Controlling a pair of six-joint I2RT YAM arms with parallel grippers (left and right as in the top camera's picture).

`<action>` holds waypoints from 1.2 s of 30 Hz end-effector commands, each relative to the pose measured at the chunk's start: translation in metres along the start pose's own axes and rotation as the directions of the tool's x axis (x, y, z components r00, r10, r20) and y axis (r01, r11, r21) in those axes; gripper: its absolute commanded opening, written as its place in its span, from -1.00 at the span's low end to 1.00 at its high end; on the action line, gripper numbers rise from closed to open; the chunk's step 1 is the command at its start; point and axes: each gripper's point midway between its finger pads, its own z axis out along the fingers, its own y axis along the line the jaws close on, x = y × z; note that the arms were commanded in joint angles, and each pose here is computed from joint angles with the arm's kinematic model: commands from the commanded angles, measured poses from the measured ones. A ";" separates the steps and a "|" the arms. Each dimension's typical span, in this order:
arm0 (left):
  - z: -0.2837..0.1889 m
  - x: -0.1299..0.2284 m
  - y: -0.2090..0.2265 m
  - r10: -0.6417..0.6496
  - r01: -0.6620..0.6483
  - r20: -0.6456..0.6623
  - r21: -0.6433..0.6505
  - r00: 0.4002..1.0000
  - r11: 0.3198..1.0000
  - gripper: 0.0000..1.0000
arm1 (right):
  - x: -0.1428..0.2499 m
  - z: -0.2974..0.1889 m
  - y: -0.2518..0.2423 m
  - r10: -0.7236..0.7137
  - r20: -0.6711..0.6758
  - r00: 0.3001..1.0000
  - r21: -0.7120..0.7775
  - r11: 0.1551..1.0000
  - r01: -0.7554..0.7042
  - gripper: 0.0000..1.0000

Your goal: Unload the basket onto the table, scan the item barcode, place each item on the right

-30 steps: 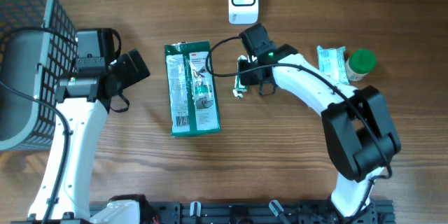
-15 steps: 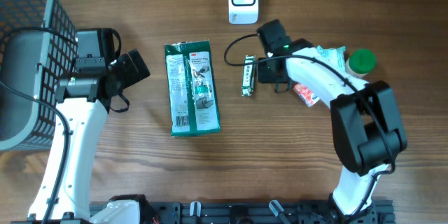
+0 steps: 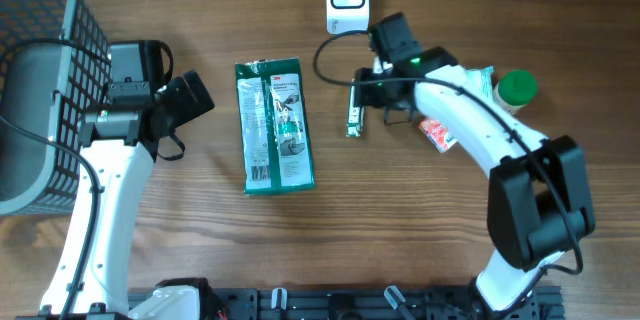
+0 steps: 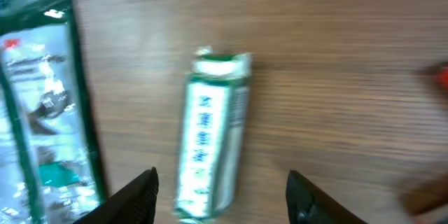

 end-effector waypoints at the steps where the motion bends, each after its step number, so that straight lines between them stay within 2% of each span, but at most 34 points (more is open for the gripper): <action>1: 0.000 -0.003 0.002 0.007 -0.007 0.009 -0.008 1.000 1.000 1.00 | 0.014 0.010 0.018 -0.012 0.018 1.000 0.057 0.998 0.011 0.15; 7: 0.000 -0.003 0.002 0.007 -0.007 0.009 -0.009 1.000 1.000 1.00 | 0.025 0.023 0.018 -0.086 0.039 0.996 0.190 0.979 0.077 0.16; 27: 0.000 -0.003 0.002 0.007 -0.007 0.009 -0.008 1.000 1.000 1.00 | 0.030 0.024 0.018 -0.086 0.017 0.996 0.187 0.979 0.082 0.20; 36: 0.000 -0.003 0.002 0.007 -0.007 0.009 -0.009 1.000 1.000 1.00 | 0.038 0.038 0.014 -0.033 -0.013 0.999 0.197 0.980 0.035 0.19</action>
